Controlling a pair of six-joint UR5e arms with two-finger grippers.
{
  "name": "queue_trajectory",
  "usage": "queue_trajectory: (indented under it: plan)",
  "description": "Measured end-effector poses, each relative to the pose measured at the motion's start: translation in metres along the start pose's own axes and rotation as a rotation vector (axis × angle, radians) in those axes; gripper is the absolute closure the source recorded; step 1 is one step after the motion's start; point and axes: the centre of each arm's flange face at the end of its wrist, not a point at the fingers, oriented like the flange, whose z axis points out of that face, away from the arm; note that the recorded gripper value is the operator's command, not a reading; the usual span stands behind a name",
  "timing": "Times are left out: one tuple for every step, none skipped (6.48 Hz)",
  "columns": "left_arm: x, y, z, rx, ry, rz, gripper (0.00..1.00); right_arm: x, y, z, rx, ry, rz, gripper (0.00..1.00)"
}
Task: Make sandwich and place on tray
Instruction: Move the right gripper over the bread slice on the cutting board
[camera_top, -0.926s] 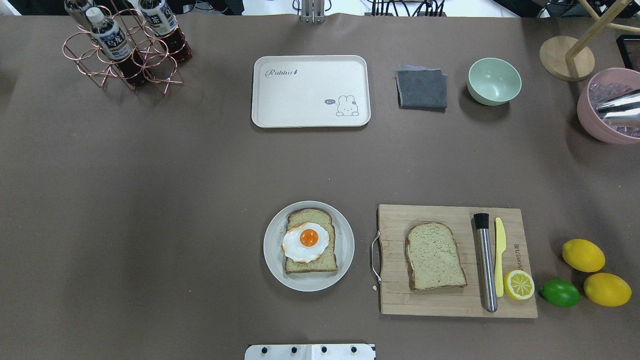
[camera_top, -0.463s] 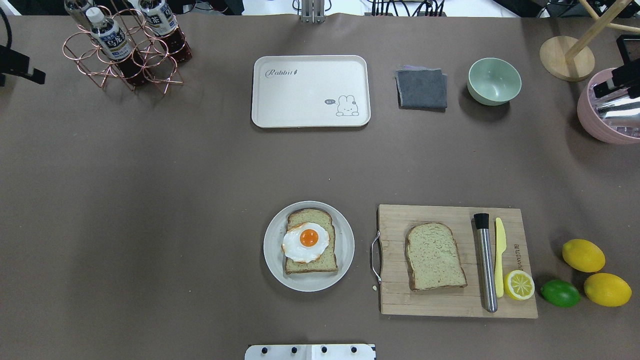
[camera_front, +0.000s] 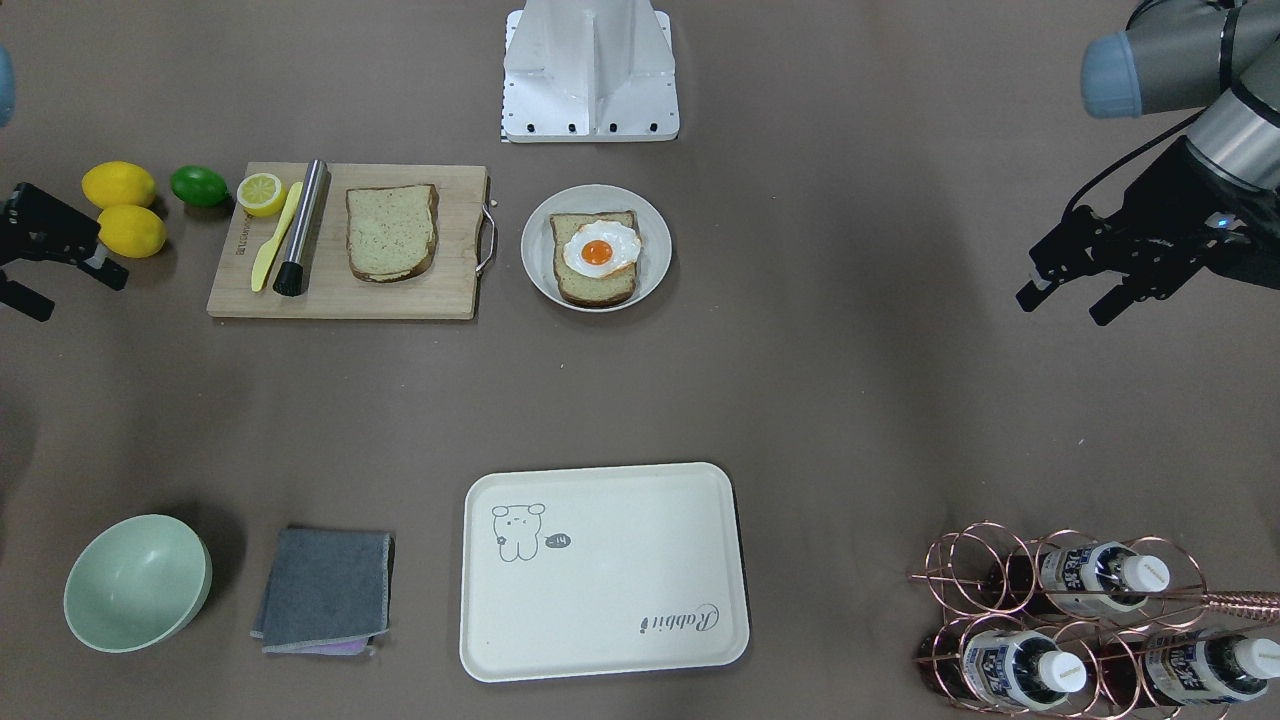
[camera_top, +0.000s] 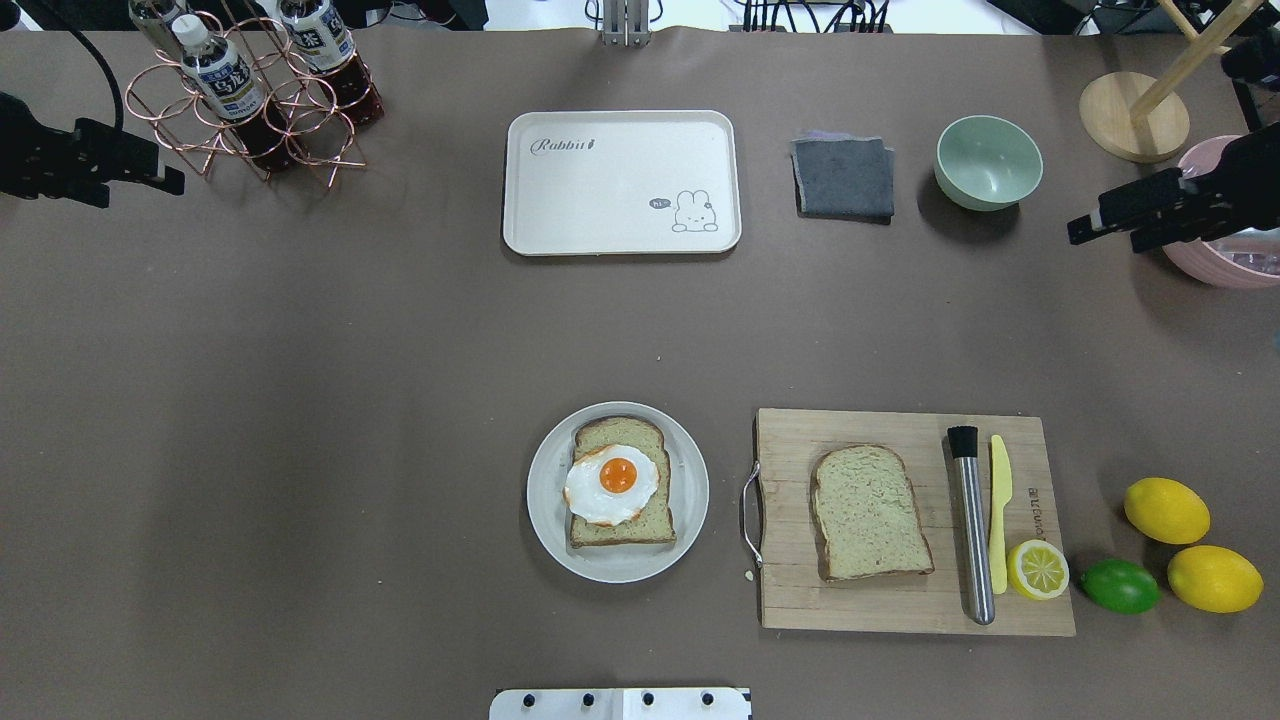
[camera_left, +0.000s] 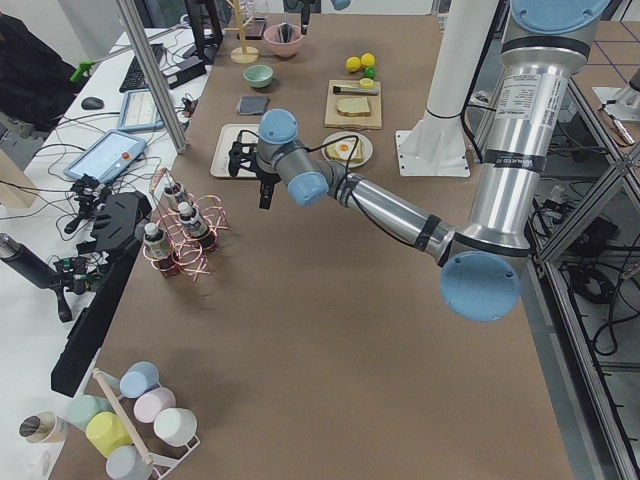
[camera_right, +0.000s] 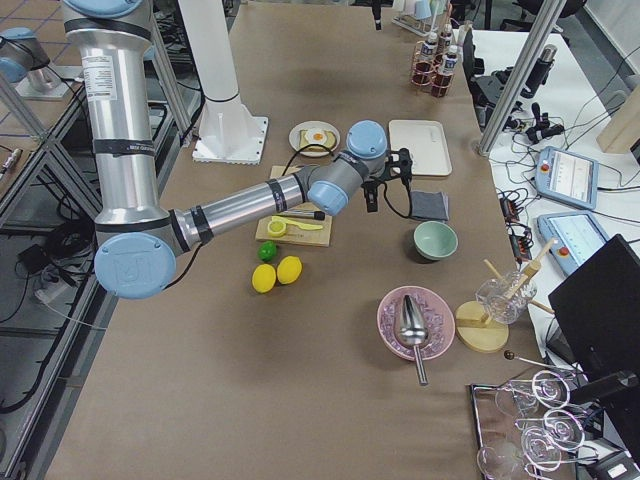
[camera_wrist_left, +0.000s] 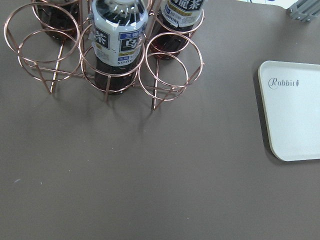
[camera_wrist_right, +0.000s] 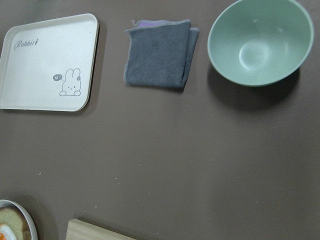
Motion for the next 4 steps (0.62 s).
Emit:
queue_trajectory:
  plan:
    - [0.005,0.003,0.004,0.009,0.0,-0.009,0.03,-0.01,0.018,0.024,-0.005,-0.01,-0.017,0.0]
    - [0.008,0.006,0.007,0.015,0.0,-0.012,0.03,-0.013,0.04,0.046,-0.005,-0.009,-0.046,0.0]
    - [0.01,0.008,0.009,0.018,0.001,-0.013,0.03,-0.017,0.061,0.068,-0.012,-0.008,-0.063,0.0]
    - [0.01,0.008,0.01,0.019,0.001,-0.013,0.03,-0.03,0.08,0.09,-0.022,-0.004,-0.061,0.0]
